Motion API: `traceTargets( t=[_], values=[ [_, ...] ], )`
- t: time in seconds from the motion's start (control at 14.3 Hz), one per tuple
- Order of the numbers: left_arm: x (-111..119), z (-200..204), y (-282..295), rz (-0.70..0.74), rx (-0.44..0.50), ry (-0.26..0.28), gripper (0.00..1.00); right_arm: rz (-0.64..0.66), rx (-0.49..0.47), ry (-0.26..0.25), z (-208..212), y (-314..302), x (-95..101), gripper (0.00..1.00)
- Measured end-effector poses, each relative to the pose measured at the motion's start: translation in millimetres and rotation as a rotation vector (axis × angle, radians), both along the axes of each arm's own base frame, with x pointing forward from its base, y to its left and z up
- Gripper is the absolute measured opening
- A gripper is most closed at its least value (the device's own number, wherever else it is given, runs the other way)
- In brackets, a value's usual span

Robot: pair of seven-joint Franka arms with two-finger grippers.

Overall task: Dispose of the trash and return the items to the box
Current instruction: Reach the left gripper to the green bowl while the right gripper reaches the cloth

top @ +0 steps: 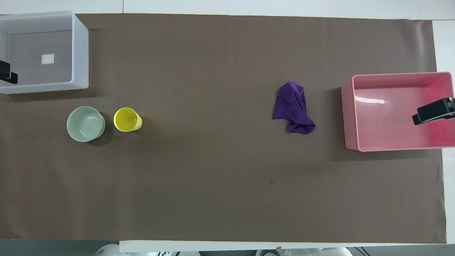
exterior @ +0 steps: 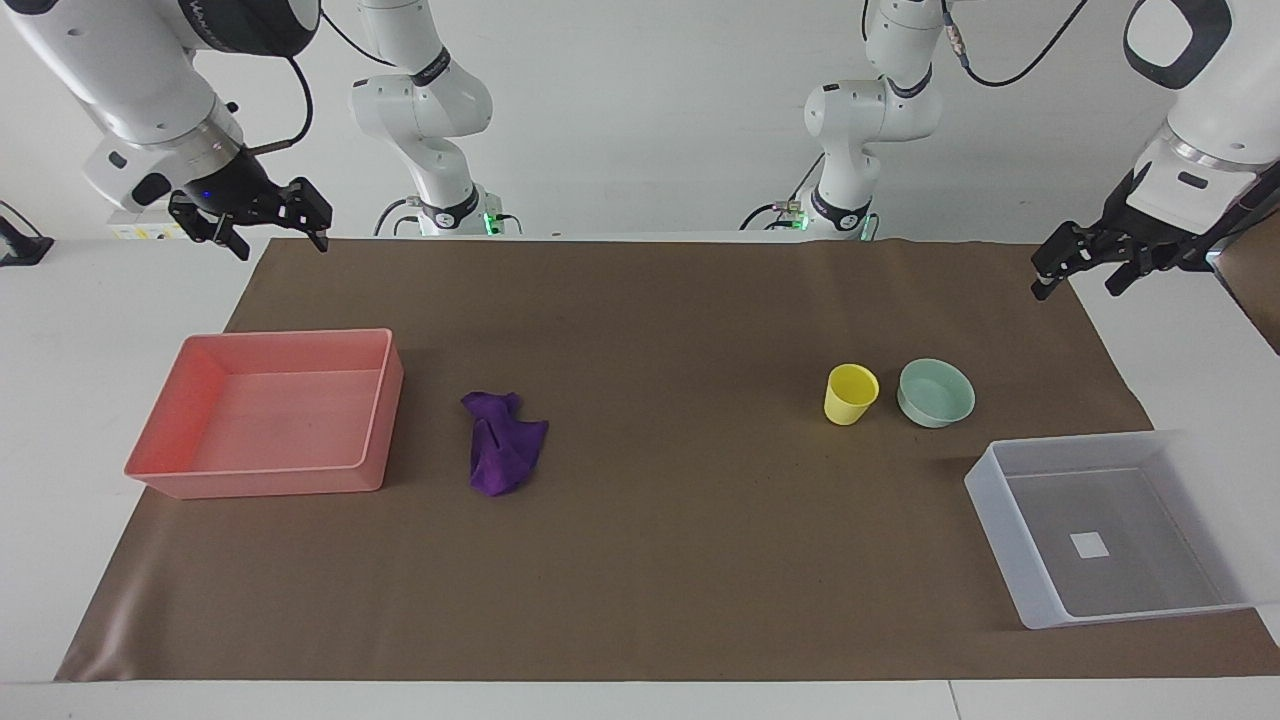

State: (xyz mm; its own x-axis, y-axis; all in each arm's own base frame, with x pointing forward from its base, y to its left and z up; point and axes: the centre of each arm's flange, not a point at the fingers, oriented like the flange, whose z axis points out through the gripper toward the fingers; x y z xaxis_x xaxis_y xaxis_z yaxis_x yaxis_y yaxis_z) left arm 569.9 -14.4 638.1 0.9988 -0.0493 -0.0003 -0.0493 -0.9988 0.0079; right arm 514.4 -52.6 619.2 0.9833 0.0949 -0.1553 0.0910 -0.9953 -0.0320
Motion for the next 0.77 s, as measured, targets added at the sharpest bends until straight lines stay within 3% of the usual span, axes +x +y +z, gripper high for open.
traceTargets(
  t=[0.28, 0.42, 0.49, 0.7, 0.77],
  values=[
    [-1, -3, 0, 0.000, 0.000, 0.009, 1.00, -0.001, -0.001, -0.006, 0, 0, 0.7, 1.00],
    [-3, -10, 0, 0.000, 0.000, 0.023, 1.00, 0.011, 0.000, -0.043, -1, 6, 6.4, 1.00],
    [-7, -20, 1, 0.001, -0.001, 0.027, 1.00, 0.032, 0.002, -0.054, -5, 17, 9.8, 1.00],
    [-28, -84, 12, 0.021, -0.010, -0.039, 1.00, 0.066, 0.024, -0.066, -33, 65, 27.0, 1.00],
    [-41, -112, 21, 0.037, -0.013, -0.031, 1.00, 0.063, 0.030, -0.073, -47, 80, 36.9, 1.00]
  ],
)
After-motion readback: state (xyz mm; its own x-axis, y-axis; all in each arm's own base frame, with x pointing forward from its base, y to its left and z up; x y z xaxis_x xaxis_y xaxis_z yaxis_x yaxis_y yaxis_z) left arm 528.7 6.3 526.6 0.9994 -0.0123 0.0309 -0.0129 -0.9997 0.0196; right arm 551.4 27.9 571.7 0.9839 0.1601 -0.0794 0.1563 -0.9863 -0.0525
